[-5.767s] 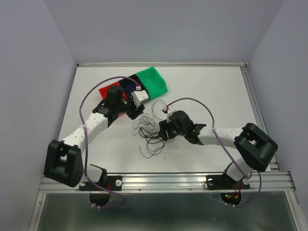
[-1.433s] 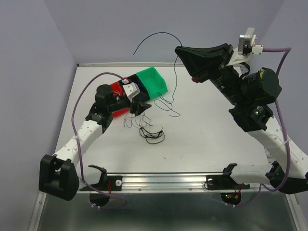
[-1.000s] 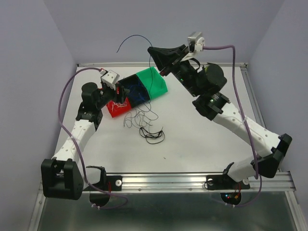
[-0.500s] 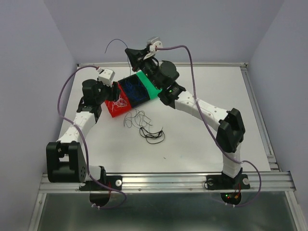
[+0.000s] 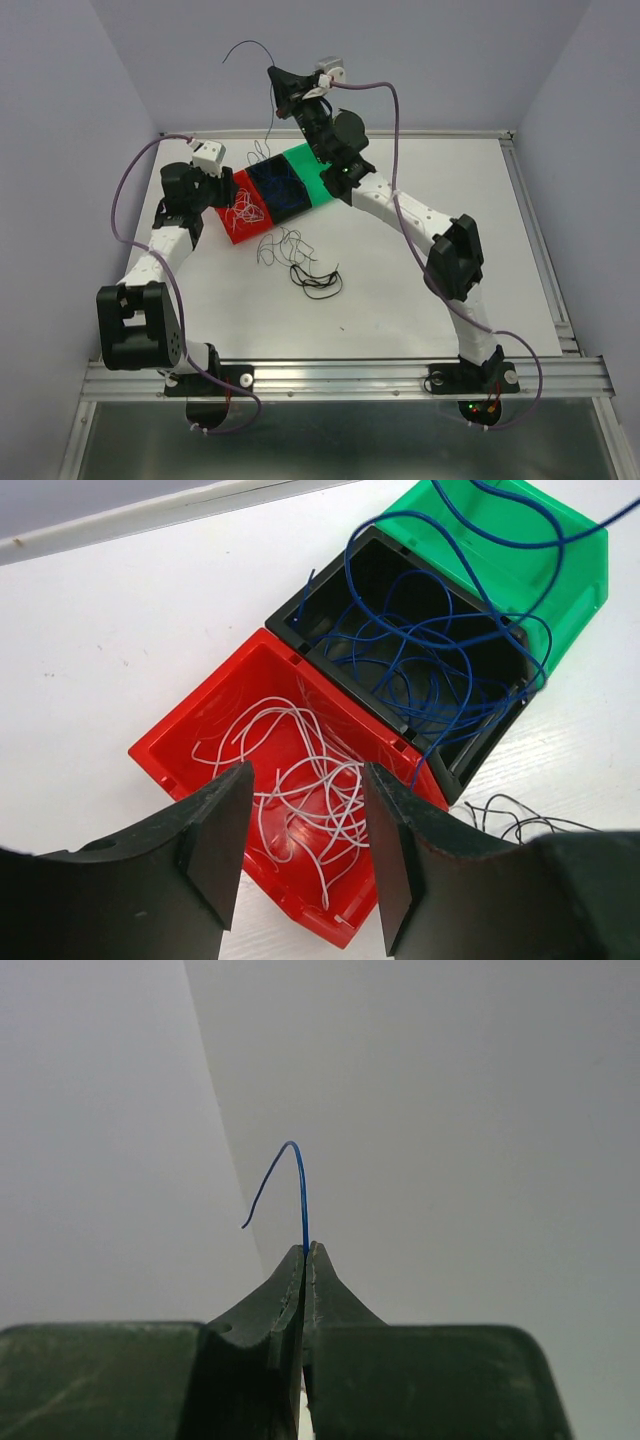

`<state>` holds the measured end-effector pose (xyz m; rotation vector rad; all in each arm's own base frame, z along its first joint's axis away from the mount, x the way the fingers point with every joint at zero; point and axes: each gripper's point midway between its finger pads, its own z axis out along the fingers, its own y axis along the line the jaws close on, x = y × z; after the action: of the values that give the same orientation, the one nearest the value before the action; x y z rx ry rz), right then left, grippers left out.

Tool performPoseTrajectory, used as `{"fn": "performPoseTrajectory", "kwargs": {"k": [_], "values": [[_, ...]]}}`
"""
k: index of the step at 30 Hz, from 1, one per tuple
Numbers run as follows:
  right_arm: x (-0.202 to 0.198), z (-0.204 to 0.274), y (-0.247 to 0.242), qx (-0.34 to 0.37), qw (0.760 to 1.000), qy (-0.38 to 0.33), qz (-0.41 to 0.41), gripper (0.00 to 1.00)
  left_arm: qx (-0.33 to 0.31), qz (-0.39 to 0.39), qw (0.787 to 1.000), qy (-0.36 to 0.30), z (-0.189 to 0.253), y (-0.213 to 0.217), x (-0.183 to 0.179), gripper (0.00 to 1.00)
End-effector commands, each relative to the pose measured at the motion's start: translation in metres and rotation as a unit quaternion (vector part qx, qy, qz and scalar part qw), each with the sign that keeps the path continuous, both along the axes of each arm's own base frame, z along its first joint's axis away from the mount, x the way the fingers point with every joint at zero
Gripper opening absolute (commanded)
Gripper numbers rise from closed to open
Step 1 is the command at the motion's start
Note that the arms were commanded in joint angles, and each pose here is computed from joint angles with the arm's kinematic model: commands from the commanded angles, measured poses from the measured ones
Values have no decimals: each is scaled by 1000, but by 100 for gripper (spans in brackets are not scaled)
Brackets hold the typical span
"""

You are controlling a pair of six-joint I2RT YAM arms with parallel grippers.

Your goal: Untangle the cables

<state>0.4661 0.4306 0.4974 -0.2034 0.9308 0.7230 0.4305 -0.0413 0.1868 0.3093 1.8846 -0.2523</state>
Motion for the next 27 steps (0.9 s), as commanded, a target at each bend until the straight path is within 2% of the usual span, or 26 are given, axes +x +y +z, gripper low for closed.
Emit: {"fn": "performPoseTrajectory", "kwargs": {"k": [1,9,27], "values": [[-2,28,-15,28,999,-40,-11,1,-3,-18,999,-36,27,-6,10,58],[14,-7,-17,22,1000,-21,-3,0,-4,-30,999,-29,22,-9,12,55],[35,-186,-4,-32,993,114,1,1,-1,-29,999,-34,25,-9,9,54]]}}
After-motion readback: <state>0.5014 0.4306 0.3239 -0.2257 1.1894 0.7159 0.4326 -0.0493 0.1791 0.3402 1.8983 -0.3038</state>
